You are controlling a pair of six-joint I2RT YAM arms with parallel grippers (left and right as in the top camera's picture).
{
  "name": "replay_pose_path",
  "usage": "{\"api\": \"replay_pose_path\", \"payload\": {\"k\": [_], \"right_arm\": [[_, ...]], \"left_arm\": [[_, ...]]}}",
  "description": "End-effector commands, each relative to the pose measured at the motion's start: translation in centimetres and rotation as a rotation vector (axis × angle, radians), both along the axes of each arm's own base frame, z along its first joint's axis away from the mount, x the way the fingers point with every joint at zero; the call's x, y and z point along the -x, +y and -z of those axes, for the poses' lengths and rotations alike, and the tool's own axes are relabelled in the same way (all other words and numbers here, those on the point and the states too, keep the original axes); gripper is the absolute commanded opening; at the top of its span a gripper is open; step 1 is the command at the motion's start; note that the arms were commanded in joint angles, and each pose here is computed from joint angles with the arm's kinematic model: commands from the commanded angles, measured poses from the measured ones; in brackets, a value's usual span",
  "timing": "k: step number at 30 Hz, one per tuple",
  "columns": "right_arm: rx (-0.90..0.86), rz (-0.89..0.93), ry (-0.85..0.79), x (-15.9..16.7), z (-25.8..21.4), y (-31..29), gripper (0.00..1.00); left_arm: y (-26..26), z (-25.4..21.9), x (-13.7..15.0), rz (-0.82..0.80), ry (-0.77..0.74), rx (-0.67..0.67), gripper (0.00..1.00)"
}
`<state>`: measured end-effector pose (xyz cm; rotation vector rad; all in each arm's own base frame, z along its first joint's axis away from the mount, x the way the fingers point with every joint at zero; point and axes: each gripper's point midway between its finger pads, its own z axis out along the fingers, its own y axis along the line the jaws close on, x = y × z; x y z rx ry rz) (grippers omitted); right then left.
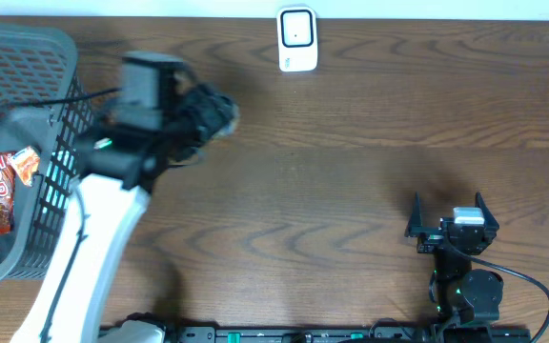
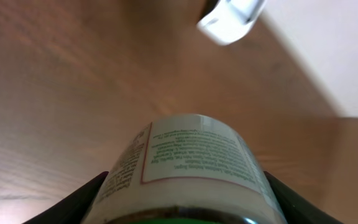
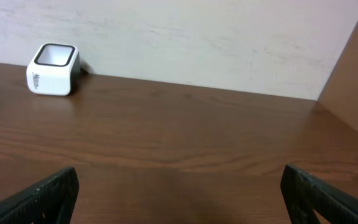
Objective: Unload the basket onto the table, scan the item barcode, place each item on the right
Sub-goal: 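Carry the bottle toward the white scanner and set it on the table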
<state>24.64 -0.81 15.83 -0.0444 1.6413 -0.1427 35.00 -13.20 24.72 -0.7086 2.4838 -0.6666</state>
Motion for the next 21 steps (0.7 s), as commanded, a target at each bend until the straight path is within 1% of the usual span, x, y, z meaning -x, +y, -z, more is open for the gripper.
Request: {"api": "replay_pose_path", "payload": {"k": [1,5,10,16,21], "right_arm": [[-0.01,0.019,0.001,0.0,0.1,-0.4,0.99],[-0.01,0.019,0.001,0.0,0.1,-0.4,0.99],[-0.01,0.019,0.001,0.0,0.1,-0.4,0.99],[-0.01,0.019,0.001,0.0,0.1,-0.4,0.99],[-0.01,0.019,0.001,0.0,0.1,-0.4,0.99]], "left_arm": [[0.0,2.8,-0.5,-0.043,0.04,-0.147,0.65],[-1.0,7.1,-0.1,-0.092,0.172,-0.21,0.65],[-2.0,11.7,0.3,-0.208,0.326,-0.209,0.65],[-2.4,16.0,1.3,-0.467,0.491,-0.17,0.65],[-3.3,18.4,2.0,-0.647,0.561,-0.136,0.65]]}}
